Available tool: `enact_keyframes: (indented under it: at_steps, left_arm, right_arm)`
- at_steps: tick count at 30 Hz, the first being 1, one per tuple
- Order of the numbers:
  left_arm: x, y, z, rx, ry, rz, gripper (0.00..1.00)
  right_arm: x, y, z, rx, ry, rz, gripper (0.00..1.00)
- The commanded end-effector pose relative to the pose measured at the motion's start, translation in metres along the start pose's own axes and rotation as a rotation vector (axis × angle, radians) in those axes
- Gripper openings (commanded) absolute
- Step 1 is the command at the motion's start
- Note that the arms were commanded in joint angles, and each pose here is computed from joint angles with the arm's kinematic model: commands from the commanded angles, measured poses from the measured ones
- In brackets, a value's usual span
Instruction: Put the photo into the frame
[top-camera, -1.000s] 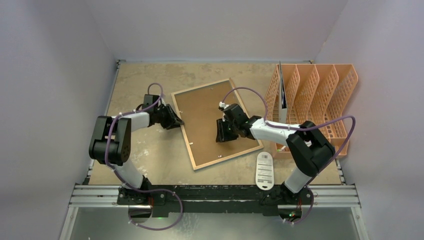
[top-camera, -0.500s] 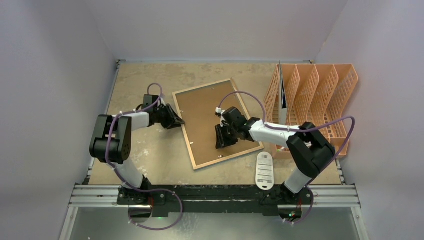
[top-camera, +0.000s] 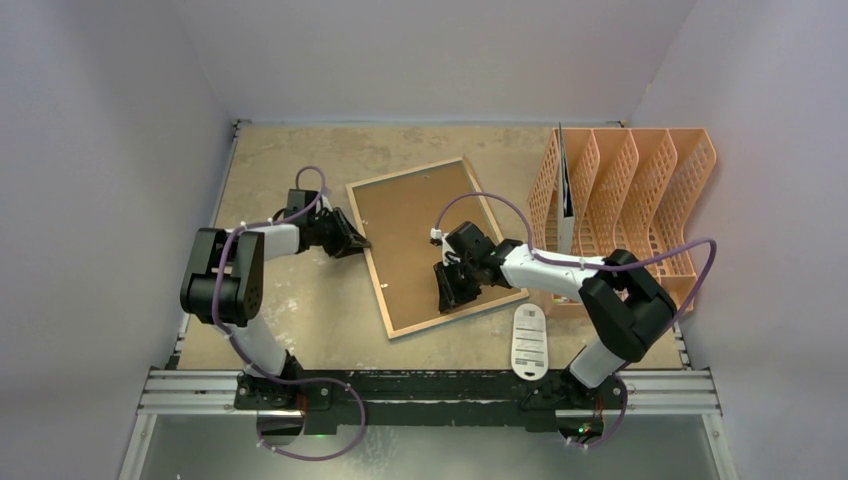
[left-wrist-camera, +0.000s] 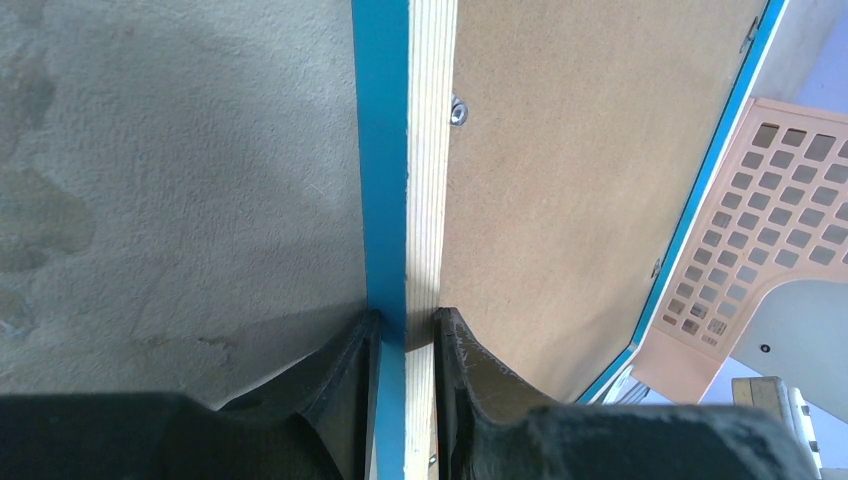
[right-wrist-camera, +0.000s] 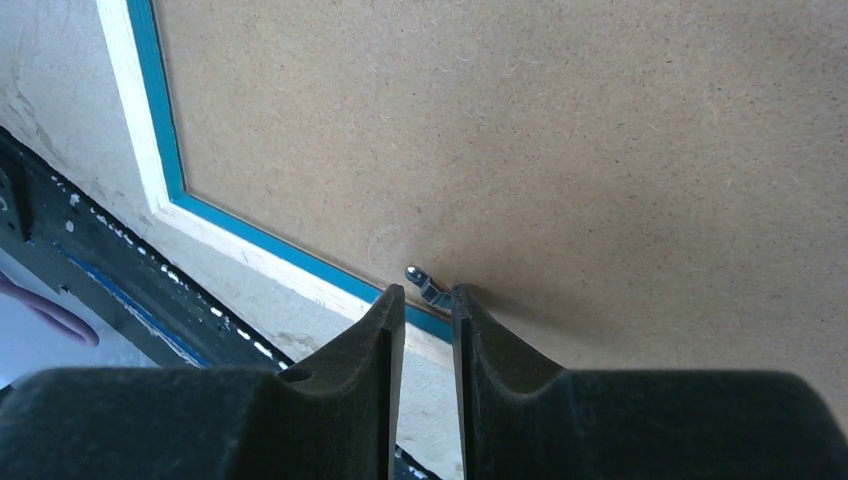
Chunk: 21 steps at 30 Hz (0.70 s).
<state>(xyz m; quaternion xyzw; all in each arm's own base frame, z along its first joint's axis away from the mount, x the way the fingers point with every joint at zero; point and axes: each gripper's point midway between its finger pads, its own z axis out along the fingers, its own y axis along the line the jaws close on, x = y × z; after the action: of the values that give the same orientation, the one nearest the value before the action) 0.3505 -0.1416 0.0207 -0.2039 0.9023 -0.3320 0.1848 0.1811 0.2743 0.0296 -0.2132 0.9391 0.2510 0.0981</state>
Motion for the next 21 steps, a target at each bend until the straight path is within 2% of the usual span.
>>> enact_keyframes:
  at_steps: [1, 16, 19, 21]
  left_arm:
    - [0.033, 0.051, 0.011, -0.184, 0.076, -0.049, 0.11]
    - [0.035, 0.050, 0.013, -0.166, 0.083, -0.059, 0.11]
    - [0.035, 0.051, 0.012, -0.171, 0.078, -0.059, 0.11]
    - [0.035, 0.051, 0.012, -0.172, 0.077, -0.058, 0.11]
  right_arm:
    - [0.019, 0.005, 0.001, -0.042, 0.060, -0.012, 0.26]
    - [0.038, 0.033, -0.002, -0.238, 0.159, -0.048, 0.25]
    - [0.029, 0.035, -0.003, -0.223, 0.135, -0.038, 0.26]
    - [0.019, 0.027, -0.003, -0.152, 0.099, -0.004, 0.27]
